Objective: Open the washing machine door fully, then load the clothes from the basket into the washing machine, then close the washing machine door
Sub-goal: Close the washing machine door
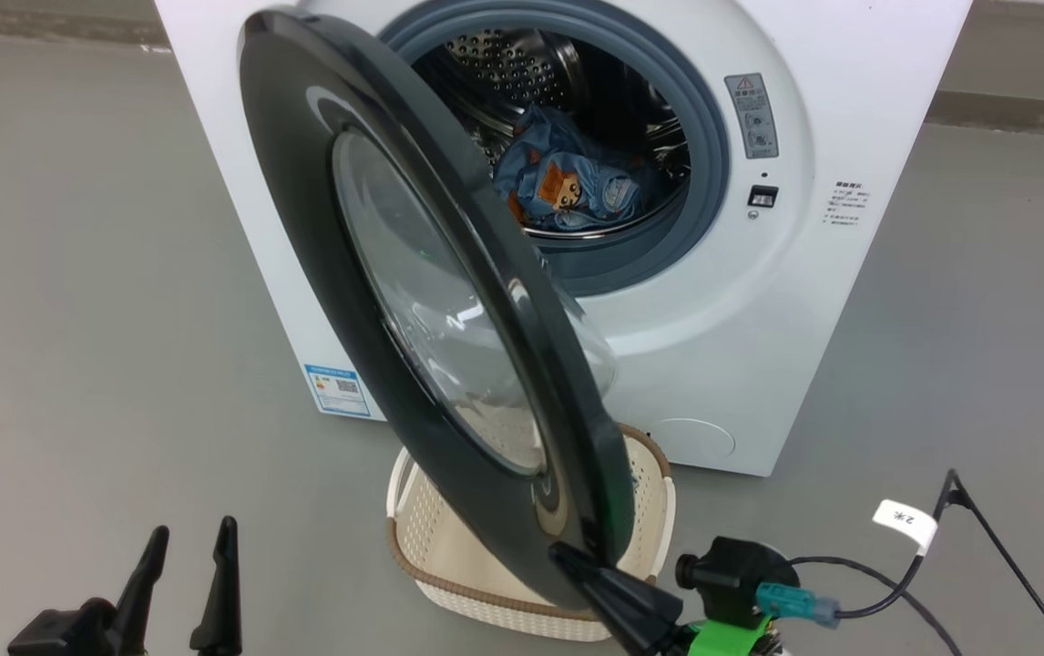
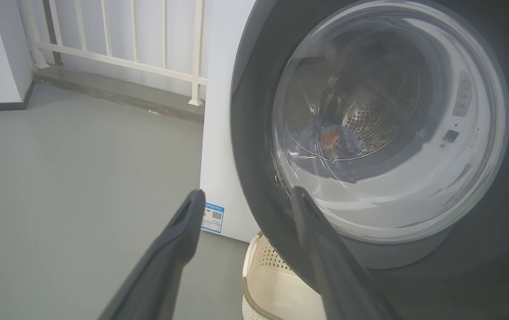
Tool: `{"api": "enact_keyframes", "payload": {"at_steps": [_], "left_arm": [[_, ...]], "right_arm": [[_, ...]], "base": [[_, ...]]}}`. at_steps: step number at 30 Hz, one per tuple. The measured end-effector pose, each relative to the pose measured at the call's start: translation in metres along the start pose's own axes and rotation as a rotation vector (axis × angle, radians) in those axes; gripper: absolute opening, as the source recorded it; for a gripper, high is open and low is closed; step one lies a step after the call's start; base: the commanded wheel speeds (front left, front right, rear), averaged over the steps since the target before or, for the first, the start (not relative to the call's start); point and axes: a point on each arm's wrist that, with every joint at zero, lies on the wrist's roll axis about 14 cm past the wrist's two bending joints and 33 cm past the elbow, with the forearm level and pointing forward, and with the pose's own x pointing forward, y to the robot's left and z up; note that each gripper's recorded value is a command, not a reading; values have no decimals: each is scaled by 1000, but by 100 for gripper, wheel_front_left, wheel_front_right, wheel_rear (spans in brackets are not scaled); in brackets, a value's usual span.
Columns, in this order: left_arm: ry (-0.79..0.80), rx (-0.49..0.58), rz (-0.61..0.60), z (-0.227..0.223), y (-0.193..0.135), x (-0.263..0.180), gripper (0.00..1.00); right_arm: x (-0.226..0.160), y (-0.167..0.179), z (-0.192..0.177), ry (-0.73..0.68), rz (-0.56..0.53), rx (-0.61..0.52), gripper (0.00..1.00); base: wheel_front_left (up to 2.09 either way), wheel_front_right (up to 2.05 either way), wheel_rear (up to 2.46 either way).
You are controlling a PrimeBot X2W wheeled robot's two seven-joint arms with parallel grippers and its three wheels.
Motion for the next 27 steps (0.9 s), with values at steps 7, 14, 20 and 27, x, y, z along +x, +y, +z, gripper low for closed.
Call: {"api": "enact_keyframes", "payload": {"at_steps": [7, 14, 20, 27], "left_arm": [[30, 14, 4, -7, 3, 2, 100], [56, 27, -4, -13, 2, 17, 100], [77, 53, -3, -17, 7, 29, 100], [97, 74, -2, -23, 9, 43, 100]], "right_arm": [[-1, -37, 5, -21, -98, 20, 0], [-1, -99, 28, -84, -227, -3, 0], [0, -139, 36, -116, -304, -10, 0], [10, -180, 46, -131, -350, -58, 0]], "base": [[0, 0, 0], [0, 0, 0], [0, 0, 0], [0, 0, 0]]}}
